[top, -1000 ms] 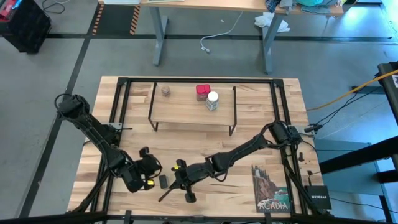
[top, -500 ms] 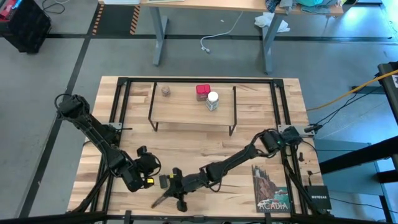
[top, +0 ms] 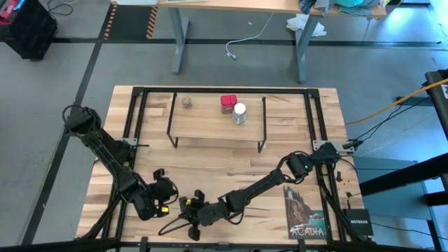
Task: Shelf spices
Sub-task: Put the green seasoning can on the shelf
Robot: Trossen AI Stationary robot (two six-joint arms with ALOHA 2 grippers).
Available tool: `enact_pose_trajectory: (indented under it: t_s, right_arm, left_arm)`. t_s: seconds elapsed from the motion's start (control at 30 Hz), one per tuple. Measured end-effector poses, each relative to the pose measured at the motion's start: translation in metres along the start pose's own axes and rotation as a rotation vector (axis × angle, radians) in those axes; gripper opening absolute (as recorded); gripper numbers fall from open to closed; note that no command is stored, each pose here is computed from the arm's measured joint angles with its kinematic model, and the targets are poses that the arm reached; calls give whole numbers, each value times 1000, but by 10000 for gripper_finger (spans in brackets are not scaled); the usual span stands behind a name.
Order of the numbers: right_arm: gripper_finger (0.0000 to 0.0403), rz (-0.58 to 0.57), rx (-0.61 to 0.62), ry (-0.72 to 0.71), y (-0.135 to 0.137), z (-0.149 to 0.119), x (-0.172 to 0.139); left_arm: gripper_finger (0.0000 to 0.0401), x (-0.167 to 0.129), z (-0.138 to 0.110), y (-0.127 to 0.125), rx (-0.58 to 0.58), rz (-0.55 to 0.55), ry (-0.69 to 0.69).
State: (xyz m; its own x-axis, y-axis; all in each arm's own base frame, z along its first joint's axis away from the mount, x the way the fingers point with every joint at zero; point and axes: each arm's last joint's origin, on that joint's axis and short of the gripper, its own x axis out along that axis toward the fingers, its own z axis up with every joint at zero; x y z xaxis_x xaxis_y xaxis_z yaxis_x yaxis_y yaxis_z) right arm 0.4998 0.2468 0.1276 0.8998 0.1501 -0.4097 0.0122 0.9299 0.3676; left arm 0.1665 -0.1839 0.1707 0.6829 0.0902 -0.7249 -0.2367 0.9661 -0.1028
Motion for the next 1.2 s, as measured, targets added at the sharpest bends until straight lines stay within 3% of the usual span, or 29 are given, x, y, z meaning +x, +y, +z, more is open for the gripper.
enact_pose_trajectory:
  t_s: [0.2,0.63,1.2]
  right_arm:
    - [1,-130,59,13,-7,-5,-1]
    - [1,-298,108,-21,-12,-11,-3]
    - [1,-598,46,-148,-25,-14,-9]
  left_arm:
    - [1,7,-10,-6,35,7,17]
    - [1,18,-24,-18,62,-21,18]
    - [1,17,-24,-19,48,-14,-21]
